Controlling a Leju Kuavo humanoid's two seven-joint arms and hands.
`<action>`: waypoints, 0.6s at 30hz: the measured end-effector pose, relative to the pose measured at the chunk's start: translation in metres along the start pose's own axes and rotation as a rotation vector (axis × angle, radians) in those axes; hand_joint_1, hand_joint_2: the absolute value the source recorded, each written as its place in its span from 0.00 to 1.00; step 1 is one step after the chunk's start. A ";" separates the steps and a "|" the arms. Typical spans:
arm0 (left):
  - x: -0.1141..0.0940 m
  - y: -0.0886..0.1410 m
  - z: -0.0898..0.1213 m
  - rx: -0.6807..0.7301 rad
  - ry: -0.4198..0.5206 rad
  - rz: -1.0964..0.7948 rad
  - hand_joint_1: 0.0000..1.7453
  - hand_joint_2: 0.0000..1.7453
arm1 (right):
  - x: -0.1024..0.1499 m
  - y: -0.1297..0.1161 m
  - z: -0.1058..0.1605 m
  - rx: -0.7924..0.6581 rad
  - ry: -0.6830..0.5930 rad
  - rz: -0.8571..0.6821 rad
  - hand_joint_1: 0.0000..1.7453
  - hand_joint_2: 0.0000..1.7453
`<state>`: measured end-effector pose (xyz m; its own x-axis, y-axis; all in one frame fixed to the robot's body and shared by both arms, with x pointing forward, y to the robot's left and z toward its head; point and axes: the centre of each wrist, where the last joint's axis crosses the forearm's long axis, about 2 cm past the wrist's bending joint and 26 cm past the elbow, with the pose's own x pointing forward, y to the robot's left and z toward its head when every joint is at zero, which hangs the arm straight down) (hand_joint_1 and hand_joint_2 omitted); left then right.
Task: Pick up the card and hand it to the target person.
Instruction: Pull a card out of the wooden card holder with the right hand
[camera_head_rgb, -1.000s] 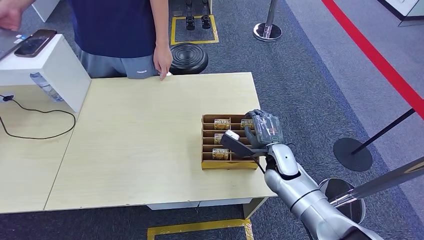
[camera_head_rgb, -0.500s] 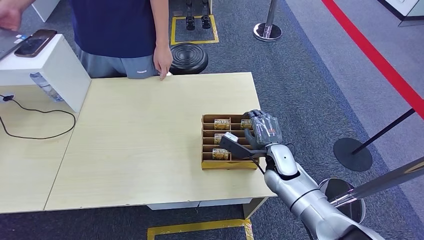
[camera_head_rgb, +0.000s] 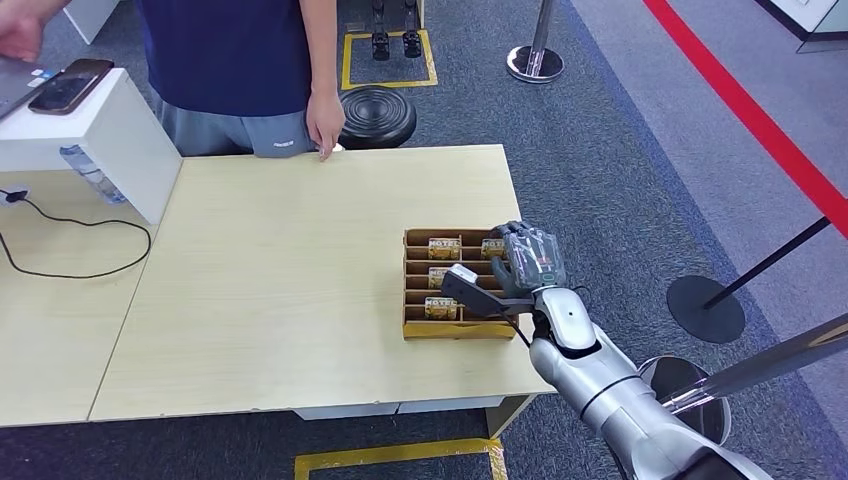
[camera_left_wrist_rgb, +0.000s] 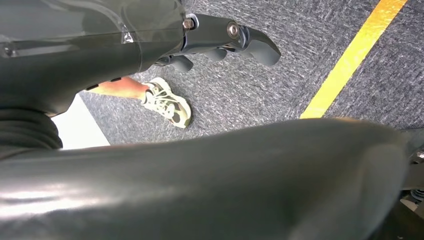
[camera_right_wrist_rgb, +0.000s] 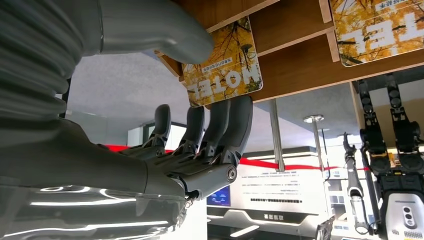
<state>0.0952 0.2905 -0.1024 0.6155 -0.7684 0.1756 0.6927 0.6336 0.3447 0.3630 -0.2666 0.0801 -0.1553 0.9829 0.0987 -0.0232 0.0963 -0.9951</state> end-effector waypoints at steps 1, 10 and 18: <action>0.000 0.000 0.000 0.000 0.000 0.000 0.00 0.00 | 0.000 0.000 0.000 0.000 0.001 0.001 0.58 1.00; 0.000 0.000 0.000 0.001 0.000 0.000 0.00 0.00 | -0.001 0.001 0.000 0.008 0.001 0.010 0.70 1.00; 0.000 0.000 0.000 -0.007 -0.012 0.004 0.00 0.75 | -0.001 0.001 0.000 0.010 -0.007 0.012 0.95 1.00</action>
<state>0.0950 0.2904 -0.1024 0.6140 -0.7667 0.1876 0.6927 0.6373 0.3376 0.3633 -0.2673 0.0790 -0.1628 0.9829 0.0864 -0.0306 0.0825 -0.9961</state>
